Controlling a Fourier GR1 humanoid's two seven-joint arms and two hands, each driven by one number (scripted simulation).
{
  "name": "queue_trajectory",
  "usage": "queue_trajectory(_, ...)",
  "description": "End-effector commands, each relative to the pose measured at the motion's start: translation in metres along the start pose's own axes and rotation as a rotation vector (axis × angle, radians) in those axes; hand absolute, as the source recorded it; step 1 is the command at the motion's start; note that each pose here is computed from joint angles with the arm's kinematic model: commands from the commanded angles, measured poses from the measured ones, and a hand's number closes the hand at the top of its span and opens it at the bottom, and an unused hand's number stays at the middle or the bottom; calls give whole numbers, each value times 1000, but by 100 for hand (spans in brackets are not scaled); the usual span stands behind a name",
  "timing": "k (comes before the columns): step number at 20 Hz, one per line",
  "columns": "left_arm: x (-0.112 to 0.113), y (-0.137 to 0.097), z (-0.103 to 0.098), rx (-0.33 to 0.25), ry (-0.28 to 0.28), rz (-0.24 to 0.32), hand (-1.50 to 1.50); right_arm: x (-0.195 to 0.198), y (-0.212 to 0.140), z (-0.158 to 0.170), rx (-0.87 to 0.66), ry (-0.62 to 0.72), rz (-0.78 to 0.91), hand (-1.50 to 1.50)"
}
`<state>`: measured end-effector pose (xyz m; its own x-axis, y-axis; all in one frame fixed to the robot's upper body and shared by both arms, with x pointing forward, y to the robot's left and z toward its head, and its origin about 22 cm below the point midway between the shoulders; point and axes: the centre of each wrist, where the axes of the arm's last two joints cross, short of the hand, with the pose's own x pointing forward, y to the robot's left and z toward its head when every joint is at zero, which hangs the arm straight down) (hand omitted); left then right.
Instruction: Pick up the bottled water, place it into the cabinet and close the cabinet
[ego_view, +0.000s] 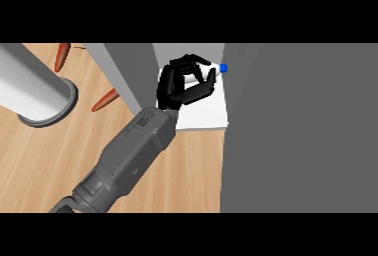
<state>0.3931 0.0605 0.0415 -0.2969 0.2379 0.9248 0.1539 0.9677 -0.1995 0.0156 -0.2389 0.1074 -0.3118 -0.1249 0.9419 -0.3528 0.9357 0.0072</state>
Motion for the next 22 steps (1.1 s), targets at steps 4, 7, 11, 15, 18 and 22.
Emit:
queue_trajectory(4, -14, -22, 77, -134, 82, 207, -150, 29, 7, -14, -19, -56, 40, -150)
queue_trajectory(7, -16, -27, 111, -207, 123, 253, -150, 20, 16, -11, -51, -36, 29, -150)
queue_trajectory(11, -10, 5, 148, -139, 131, 231, -150, 34, 12, -14, -42, -42, 76, -150)
queue_trajectory(15, -2, 33, 188, -56, 99, 203, -150, 35, 13, -10, -31, -30, 77, -150)
queue_trajectory(18, 13, 61, 214, -19, 105, 191, -150, 33, 16, -11, 65, 2, 59, -150)
queue_trajectory(22, 24, 97, 236, -48, 107, 197, -150, 30, 12, -15, 300, 26, 89, 150)
